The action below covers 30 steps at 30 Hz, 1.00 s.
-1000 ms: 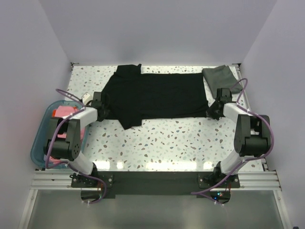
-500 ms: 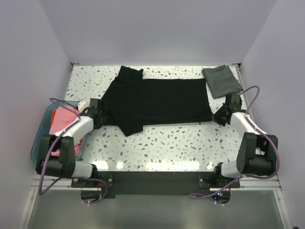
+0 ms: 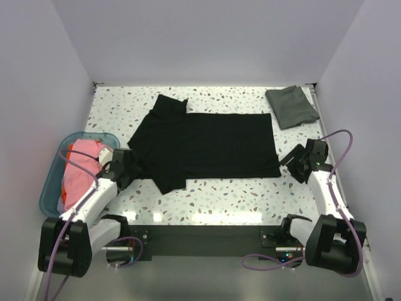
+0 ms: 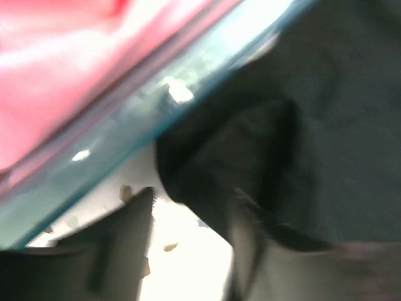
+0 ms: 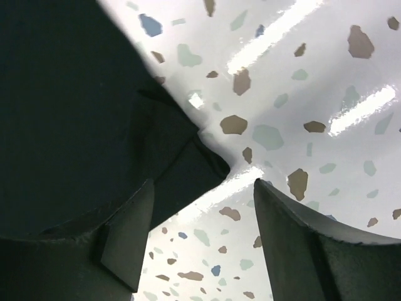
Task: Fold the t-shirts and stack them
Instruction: Fold the tshirt
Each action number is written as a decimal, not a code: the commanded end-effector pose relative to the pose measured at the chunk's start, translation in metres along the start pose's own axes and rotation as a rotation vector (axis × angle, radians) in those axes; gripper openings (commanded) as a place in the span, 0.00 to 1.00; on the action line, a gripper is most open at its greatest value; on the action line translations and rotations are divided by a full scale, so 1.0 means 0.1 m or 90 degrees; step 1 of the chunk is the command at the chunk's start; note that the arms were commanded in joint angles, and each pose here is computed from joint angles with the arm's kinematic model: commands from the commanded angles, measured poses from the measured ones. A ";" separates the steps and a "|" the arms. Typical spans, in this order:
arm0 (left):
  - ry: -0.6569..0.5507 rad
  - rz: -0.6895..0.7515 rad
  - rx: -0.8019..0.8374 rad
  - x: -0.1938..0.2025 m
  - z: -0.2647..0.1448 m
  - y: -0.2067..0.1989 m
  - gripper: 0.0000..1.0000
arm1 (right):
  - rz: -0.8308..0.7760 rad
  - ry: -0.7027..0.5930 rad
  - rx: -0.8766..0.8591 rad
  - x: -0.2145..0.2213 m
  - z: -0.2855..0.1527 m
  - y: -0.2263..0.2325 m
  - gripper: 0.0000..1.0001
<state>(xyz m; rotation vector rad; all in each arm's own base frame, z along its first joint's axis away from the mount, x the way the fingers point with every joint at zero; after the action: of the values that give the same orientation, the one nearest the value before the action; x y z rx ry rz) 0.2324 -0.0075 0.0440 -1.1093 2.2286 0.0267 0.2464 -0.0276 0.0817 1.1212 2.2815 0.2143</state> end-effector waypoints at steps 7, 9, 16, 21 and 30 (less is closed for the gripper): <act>-0.060 0.049 0.169 -0.28 -0.47 -0.36 0.72 | -0.273 -0.008 -0.145 0.39 -0.37 0.77 0.63; -0.043 0.091 0.225 -0.19 -0.53 -0.52 0.65 | -0.335 0.001 -0.197 0.67 -0.44 1.05 0.58; -0.011 0.277 0.257 0.37 -0.73 -0.95 0.55 | -0.495 0.069 -0.319 1.77 -0.56 1.69 0.50; 0.001 0.377 0.261 0.68 -0.76 -1.10 0.53 | -0.548 0.118 -0.348 2.47 -0.45 1.99 0.46; 0.012 0.414 0.221 0.79 -0.63 -1.16 0.42 | -0.549 0.155 -0.388 3.08 -0.47 2.18 0.39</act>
<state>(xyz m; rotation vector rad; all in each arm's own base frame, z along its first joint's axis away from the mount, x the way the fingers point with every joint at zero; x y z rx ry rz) 0.2285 -0.1498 0.0609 -0.1648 2.4691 -0.1053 0.2022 0.3239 0.0507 -0.3194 2.5322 0.5556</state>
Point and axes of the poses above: each gripper's point midway between its finger pads, its own z axis out along the fingers, its own y axis along the line the jaws close on, x = y × z, the point moved 2 cm from there along -z, back along the fingers, and after that the axes turned 4 degrees about z, right-handed, at the moved point
